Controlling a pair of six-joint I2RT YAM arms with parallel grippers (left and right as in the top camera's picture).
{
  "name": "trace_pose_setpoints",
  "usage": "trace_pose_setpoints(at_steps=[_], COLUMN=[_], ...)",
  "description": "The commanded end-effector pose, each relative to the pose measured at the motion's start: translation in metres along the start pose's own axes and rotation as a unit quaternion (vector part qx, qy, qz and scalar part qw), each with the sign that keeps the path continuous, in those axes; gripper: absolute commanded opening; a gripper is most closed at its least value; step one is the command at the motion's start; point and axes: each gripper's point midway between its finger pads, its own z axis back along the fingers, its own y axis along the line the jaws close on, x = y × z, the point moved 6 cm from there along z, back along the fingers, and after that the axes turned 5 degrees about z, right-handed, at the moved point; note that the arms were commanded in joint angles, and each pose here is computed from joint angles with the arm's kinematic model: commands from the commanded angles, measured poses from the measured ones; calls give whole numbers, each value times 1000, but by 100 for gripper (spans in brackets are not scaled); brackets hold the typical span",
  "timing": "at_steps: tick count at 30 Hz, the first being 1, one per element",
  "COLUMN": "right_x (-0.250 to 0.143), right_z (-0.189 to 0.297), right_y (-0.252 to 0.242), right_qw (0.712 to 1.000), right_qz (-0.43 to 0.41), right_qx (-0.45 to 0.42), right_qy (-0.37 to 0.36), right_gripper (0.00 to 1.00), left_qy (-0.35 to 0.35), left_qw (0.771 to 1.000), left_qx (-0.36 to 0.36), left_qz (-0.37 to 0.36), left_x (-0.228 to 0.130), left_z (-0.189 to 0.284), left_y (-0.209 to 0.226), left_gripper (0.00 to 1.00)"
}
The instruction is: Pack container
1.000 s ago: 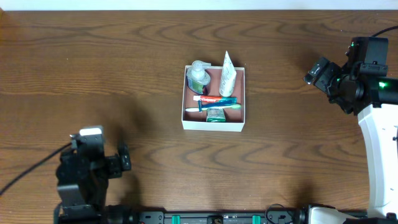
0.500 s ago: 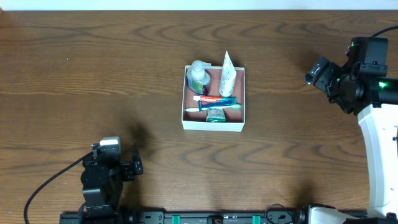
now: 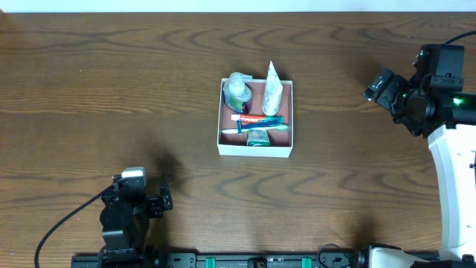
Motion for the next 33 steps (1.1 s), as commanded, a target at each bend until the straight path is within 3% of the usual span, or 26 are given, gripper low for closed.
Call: trace_pose_setpoints(at_steps=[1,33], right_x=[3,3], right_z=[1,1], right_y=[0,0], right_qw=[1000,1000], right_qz=[-8,-9], right_qx=[1,1], right_qy=[-3,-3], right_gripper=[99,99], left_qy=[1,6], left_qw=[1000,1000], left_qx=[-8,-18], left_qz=[2,-5], left_x=[-5,-7], left_z=[-3,-3], left_y=[-2,-6], left_gripper=[98,98])
